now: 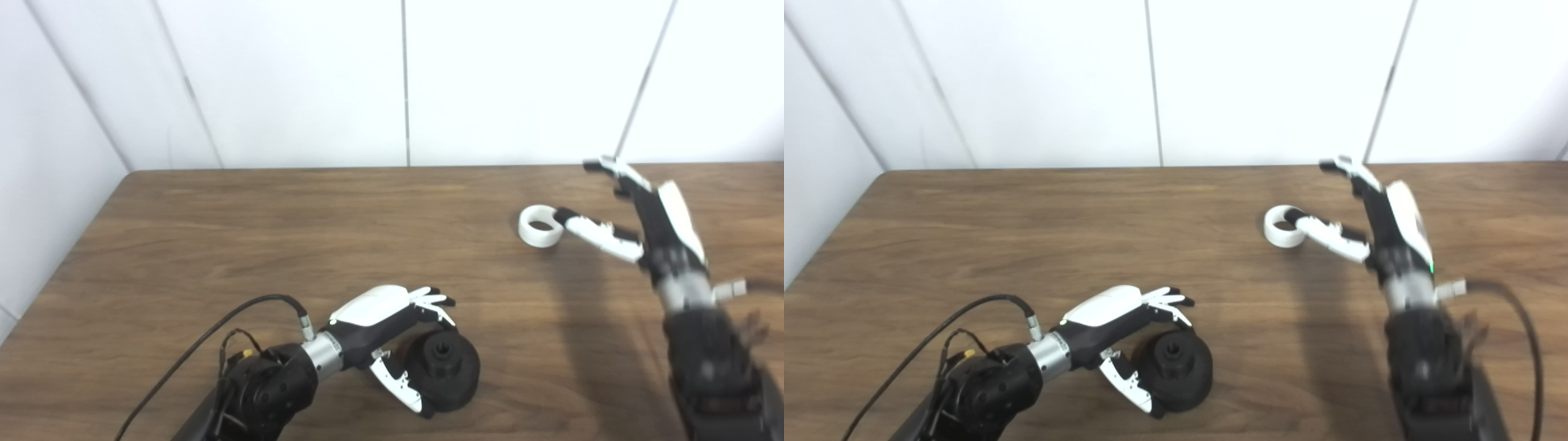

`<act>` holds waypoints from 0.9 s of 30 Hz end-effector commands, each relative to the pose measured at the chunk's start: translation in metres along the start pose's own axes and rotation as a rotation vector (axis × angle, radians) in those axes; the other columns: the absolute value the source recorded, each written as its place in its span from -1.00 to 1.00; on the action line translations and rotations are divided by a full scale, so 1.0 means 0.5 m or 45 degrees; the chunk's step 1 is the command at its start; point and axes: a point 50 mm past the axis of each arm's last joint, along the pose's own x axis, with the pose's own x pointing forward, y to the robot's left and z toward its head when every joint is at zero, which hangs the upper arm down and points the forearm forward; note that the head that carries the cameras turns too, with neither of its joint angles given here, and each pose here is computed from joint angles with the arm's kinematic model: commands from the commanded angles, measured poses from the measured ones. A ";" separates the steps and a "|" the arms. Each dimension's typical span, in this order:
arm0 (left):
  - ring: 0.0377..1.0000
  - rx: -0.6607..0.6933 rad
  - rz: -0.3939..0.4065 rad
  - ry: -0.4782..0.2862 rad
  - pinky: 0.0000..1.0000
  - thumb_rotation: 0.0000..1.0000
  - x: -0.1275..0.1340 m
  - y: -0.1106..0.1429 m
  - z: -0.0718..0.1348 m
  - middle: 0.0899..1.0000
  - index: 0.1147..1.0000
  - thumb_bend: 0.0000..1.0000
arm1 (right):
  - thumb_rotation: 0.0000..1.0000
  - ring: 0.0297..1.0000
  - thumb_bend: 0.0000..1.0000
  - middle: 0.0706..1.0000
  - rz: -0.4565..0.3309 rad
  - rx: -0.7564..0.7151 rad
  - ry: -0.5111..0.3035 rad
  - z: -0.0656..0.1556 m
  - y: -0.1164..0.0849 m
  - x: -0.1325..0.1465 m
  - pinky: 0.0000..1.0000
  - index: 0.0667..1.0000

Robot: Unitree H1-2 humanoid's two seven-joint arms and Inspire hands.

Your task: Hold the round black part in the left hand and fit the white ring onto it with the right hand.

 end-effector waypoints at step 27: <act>1.00 -0.017 -0.038 0.000 0.88 -0.53 0.010 -0.001 0.000 0.90 0.27 0.84 | -0.20 1.00 0.89 0.90 0.371 -0.502 0.154 -0.052 -0.021 0.232 1.00 0.46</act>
